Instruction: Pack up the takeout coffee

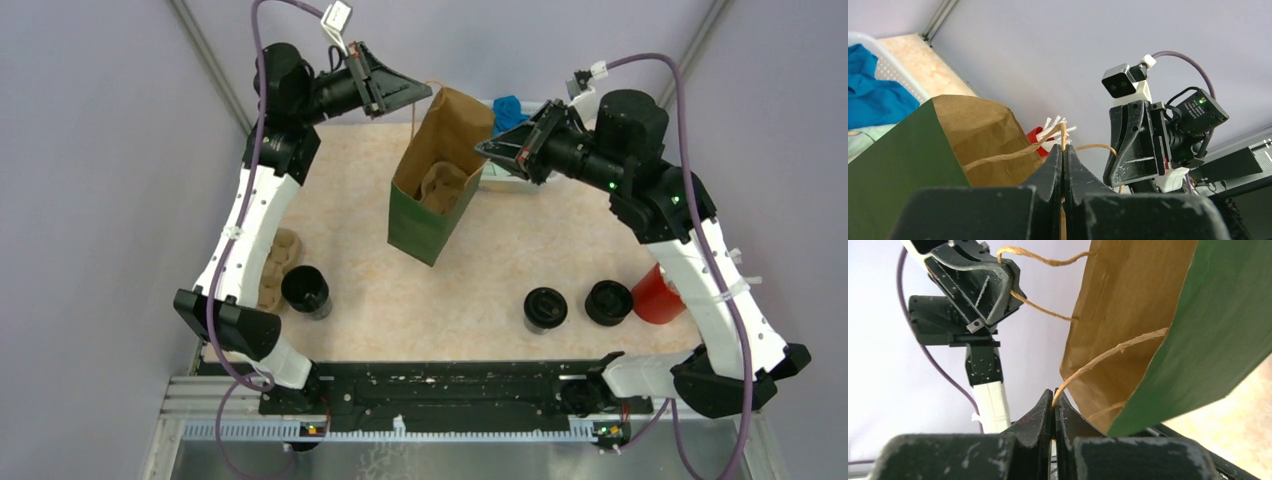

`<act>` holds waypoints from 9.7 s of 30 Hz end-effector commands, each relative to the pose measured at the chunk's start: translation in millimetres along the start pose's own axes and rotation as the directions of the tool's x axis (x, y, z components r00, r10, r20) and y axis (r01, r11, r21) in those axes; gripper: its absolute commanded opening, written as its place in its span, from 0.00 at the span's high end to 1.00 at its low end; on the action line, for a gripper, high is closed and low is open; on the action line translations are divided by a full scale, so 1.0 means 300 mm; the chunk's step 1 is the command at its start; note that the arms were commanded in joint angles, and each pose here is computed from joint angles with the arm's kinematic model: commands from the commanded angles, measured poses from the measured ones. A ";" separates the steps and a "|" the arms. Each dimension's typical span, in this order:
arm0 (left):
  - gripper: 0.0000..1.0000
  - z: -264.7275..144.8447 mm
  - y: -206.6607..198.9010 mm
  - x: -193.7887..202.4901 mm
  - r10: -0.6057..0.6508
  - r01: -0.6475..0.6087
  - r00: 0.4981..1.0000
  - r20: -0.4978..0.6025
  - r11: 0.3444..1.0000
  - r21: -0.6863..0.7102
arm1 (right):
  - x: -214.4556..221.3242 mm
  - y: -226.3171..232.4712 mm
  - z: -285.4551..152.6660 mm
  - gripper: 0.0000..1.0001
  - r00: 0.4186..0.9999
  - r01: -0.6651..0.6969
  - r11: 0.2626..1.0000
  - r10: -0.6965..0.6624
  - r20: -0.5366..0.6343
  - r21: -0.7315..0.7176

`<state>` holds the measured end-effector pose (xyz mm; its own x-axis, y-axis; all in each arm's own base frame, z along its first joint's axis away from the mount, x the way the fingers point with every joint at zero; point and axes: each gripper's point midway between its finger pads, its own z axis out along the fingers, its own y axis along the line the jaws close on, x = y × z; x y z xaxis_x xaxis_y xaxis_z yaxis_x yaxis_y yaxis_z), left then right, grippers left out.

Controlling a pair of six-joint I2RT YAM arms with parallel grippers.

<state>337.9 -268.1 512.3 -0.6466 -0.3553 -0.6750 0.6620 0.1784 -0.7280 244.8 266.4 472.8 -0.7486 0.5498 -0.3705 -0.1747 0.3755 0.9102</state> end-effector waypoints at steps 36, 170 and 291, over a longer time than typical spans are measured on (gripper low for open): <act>0.20 -0.377 0.266 0.327 -0.237 0.180 0.972 -0.008 0.760 -0.624 | 0.125 -0.385 -0.112 0.10 0.940 0.331 0.888 -0.279 -0.198 0.319; 0.19 -0.441 0.323 0.705 -0.635 0.637 0.616 0.465 0.055 -0.769 | 0.284 -1.115 -0.324 0.33 0.801 0.598 0.401 -0.320 -0.506 0.694; 1.00 -0.498 0.478 0.772 0.225 -0.478 0.865 -0.448 0.640 -0.602 | 0.459 -0.571 0.160 0.50 -0.446 0.893 -0.351 -0.778 -0.442 -0.282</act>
<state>226.3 -179.3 219.2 -0.6268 0.1688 -0.7607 0.4647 0.8646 -0.1910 198.5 320.5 241.8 0.2199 -0.8864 -0.4073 -0.8135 0.0639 -0.5780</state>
